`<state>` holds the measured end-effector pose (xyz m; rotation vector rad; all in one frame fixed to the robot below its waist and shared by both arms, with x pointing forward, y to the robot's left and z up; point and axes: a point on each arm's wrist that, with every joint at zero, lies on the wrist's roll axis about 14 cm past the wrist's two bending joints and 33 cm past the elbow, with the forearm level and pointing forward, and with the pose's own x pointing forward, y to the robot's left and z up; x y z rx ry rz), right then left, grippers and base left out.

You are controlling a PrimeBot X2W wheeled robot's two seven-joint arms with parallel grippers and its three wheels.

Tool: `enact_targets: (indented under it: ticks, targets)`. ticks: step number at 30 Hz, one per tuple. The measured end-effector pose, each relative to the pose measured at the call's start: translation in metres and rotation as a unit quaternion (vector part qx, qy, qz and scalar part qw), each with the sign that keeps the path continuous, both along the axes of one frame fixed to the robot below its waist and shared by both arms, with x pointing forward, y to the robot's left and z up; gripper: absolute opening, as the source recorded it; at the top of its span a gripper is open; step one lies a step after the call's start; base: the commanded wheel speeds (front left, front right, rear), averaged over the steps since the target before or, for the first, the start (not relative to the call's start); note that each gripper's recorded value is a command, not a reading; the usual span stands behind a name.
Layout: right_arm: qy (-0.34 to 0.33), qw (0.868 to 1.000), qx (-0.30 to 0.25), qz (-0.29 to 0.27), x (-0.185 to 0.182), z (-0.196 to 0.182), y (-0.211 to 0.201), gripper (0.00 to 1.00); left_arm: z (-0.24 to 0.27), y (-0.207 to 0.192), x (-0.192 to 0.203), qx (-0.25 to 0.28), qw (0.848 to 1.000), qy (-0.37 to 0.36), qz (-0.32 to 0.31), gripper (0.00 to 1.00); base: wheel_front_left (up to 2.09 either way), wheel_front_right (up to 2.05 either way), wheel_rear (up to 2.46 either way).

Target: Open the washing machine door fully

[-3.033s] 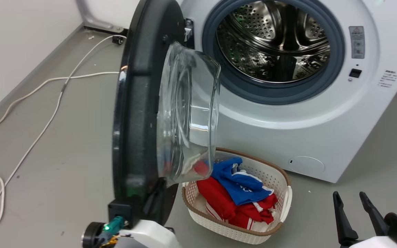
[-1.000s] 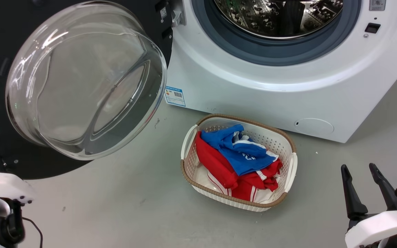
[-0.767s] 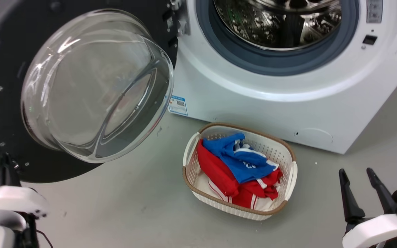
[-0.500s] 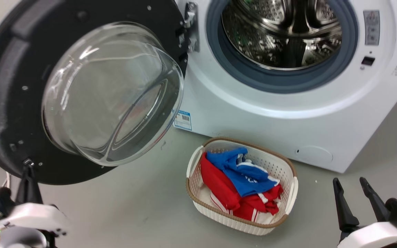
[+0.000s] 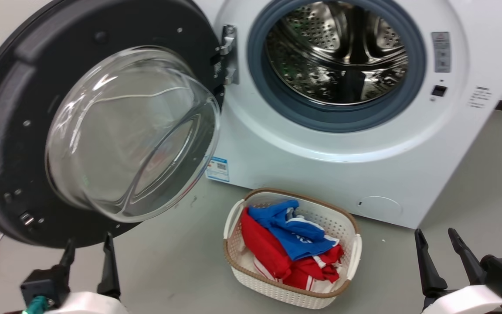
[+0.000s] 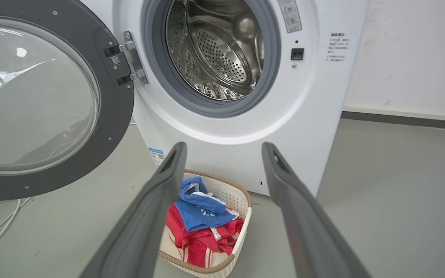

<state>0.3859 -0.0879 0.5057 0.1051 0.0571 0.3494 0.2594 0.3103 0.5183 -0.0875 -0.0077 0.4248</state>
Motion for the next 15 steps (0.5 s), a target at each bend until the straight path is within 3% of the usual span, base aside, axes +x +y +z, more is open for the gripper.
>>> enact_targets:
  ticks: [15]
  targets:
    - [-0.02,0.997,-0.001,-0.071,-0.024,0.012,-0.047,1.0,-0.002,-0.098,0.059,-0.007,0.986,-0.009,-0.166,1.0,0.0,0.0,0.0]
